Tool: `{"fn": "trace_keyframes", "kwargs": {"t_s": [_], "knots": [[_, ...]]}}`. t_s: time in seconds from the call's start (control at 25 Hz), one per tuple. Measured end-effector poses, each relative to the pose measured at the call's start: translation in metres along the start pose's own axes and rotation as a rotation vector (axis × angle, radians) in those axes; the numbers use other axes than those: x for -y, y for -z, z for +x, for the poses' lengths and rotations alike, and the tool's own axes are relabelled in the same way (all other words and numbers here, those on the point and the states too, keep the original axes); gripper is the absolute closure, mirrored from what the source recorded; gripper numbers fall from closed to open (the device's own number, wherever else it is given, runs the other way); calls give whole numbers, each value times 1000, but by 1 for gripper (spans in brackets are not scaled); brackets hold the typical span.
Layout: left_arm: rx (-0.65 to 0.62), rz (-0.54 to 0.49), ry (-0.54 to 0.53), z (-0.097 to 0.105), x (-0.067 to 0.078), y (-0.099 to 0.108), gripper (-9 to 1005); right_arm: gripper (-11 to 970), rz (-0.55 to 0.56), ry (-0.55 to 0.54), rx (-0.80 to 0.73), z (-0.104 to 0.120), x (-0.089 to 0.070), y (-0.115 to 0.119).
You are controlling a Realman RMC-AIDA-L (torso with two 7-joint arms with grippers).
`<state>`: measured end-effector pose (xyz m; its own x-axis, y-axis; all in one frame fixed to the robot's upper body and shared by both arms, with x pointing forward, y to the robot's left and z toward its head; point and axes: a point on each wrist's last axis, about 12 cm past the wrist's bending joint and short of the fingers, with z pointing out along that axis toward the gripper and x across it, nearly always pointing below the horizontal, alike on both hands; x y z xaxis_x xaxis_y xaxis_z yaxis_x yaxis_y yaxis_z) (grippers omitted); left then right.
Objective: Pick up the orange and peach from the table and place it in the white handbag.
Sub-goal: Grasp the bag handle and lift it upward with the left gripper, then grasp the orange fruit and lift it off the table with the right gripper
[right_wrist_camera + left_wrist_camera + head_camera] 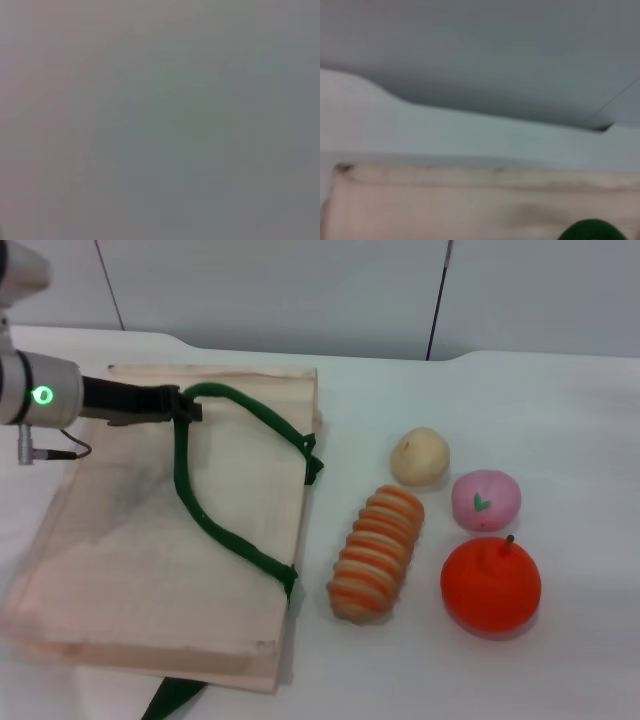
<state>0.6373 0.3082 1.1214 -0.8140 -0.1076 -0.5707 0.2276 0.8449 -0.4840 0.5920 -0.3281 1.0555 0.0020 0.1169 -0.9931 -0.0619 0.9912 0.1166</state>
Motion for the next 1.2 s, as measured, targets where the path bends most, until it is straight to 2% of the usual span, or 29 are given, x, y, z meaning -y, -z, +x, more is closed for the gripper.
{"fn": "trace_keyframes", "kwargs": {"t_s": [0.12,0.2,0.24,0.28,0.52,0.68,0.96,1.2], "knots": [[58,102,6,0,-2,14,874,162,-131,59,5,-4,-4,3],[92,157,6,0,-4,22,874,163,-259,73,7,-13,-2,8],[138,219,7,-2,-3,30,874,164,-366,78,-5,-22,2,13],[158,242,8,-2,-4,34,874,165,-366,78,-5,-22,2,13],[247,324,25,-1,-9,52,875,169,-703,173,-143,-42,1,29],[297,374,32,0,-13,65,875,172,-856,203,-246,-42,-5,41],[402,427,21,1,-16,78,875,177,-1021,227,-389,-35,-20,45],[411,448,5,1,-13,79,875,182,-1108,247,-490,-29,-34,42]]}}
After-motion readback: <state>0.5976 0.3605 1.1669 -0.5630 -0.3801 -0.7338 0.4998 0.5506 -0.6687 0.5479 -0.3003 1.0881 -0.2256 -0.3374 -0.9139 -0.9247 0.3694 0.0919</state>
